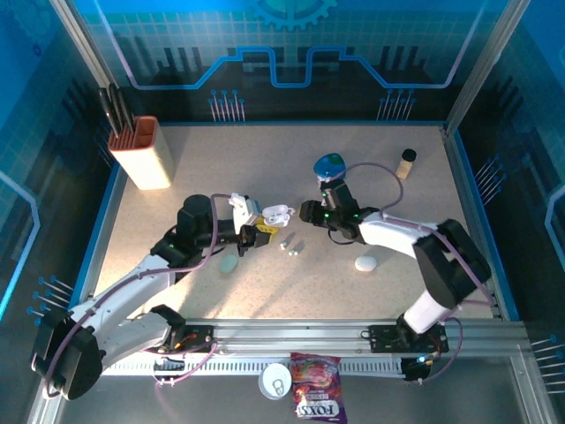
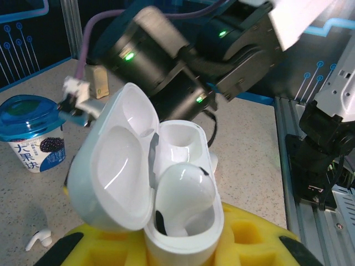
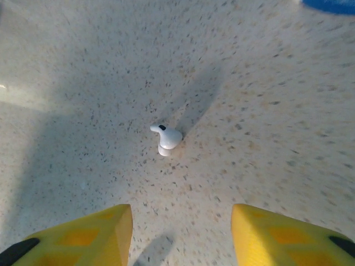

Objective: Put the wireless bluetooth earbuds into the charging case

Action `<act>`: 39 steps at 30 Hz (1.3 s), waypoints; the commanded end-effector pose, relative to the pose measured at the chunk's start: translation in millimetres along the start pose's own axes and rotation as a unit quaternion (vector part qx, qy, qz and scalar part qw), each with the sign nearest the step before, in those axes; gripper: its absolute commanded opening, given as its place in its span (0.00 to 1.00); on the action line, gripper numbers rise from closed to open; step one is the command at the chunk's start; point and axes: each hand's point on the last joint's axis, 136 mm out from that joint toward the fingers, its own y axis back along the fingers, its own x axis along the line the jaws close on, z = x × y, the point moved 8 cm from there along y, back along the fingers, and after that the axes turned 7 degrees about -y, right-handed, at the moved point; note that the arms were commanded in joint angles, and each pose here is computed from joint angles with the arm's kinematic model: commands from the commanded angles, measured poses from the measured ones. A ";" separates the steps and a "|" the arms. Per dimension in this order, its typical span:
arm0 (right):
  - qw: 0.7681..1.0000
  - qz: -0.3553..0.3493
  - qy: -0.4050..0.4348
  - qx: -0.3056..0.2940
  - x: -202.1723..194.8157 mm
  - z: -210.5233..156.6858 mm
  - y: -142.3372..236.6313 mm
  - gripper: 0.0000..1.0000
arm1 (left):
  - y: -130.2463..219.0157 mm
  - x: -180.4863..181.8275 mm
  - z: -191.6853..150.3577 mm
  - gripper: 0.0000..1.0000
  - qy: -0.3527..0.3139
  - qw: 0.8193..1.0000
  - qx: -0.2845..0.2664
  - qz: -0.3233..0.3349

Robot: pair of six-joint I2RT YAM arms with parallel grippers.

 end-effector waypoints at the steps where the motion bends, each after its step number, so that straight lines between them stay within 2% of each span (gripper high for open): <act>1: 1.000 0.024 -0.007 -0.006 20.1 9.0 -18.1 0.48 | 2.4 -3.9 3.4 0.04 -0.023 1.000 -0.012 -0.016; 9: 0.999 -0.004 0.009 0.050 15.3 9.0 -64.2 0.37 | 2.1 -5.9 1.9 0.05 -0.023 0.999 -0.008 -0.023; 18: 0.995 -0.018 0.018 0.094 10.7 1.7 -82.6 0.31 | 1.1 -5.0 0.3 0.05 -0.024 0.999 -0.003 -0.023; 26: 0.993 -0.048 0.020 0.103 -0.1 1.8 -82.6 0.21 | 0.5 -4.9 -0.2 0.05 -0.021 0.999 -0.002 -0.026; 29: 0.994 -0.044 0.027 0.101 1.9 4.7 -79.1 0.21 | 0.8 -5.0 -0.7 0.05 -0.022 0.999 0.000 -0.025; 39: 0.989 0.014 0.140 0.050 8.8 5.2 -29.9 0.20 | -0.1 -3.8 -3.4 0.05 -0.020 1.000 0.007 -0.021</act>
